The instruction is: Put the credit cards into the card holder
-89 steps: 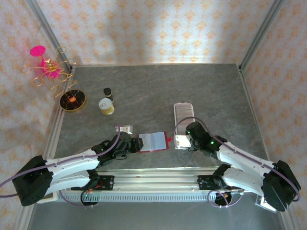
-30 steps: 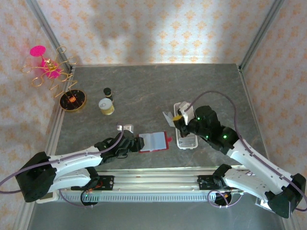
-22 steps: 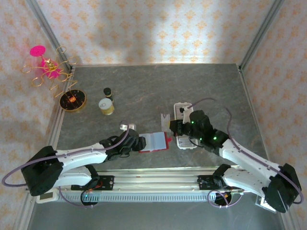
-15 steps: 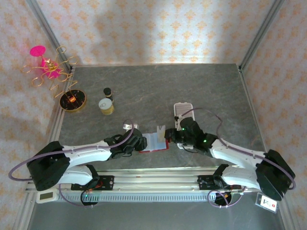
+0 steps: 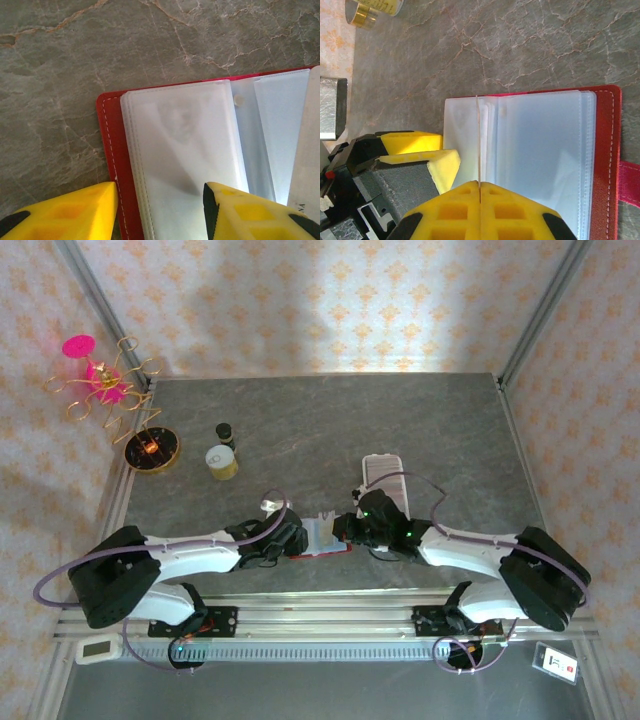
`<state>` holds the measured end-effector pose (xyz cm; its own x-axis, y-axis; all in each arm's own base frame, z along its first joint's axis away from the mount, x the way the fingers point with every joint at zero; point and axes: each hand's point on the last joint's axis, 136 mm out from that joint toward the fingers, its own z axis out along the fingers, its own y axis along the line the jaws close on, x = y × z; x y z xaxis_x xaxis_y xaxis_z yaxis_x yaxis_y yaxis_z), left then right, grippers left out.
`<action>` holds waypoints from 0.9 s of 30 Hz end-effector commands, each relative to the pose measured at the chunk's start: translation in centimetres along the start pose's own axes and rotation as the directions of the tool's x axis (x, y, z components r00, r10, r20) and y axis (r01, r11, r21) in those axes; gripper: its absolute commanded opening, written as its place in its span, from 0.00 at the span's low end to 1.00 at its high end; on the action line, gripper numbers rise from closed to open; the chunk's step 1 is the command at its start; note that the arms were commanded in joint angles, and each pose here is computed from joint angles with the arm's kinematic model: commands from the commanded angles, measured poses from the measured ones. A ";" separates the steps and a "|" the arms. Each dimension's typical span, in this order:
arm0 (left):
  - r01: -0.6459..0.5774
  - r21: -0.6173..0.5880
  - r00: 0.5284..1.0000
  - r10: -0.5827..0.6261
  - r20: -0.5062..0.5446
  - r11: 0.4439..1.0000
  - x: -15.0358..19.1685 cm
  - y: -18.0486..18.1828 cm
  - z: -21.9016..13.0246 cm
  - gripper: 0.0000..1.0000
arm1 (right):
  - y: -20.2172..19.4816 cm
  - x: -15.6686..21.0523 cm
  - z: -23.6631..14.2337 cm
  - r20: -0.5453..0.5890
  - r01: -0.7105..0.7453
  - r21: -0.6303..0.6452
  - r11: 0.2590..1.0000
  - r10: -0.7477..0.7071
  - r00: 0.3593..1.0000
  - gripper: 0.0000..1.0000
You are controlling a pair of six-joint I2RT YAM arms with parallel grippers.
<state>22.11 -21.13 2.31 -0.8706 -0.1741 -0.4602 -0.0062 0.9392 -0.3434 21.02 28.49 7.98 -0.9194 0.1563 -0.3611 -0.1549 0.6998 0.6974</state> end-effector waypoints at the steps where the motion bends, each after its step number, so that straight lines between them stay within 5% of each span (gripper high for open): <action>1: -0.021 -0.038 1.000 0.021 -0.010 0.999 0.2 0.3 0.2 0.48 | 0.7 -1.1 0.2 0.047 -0.009 -0.008 1.000 0.009 0.999 0.00; 10: -0.048 -0.086 0.998 0.045 -0.037 0.995 1.0 1.6 0.7 0.38 | 0.4 -1.4 1.2 0.053 -0.033 0.008 0.999 0.033 0.998 0.00; 27: -0.045 -0.091 0.998 0.041 -0.041 0.995 1.4 2.0 0.7 0.34 | 0.4 -1.7 1.6 0.080 -0.089 -0.026 0.996 0.090 0.993 0.00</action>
<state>22.41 -21.05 2.07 -0.8651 -0.1675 -0.4728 -0.0090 0.9477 -0.3192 22.27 29.19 7.26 -0.9139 0.2338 -0.3319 -0.0882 0.6837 0.7244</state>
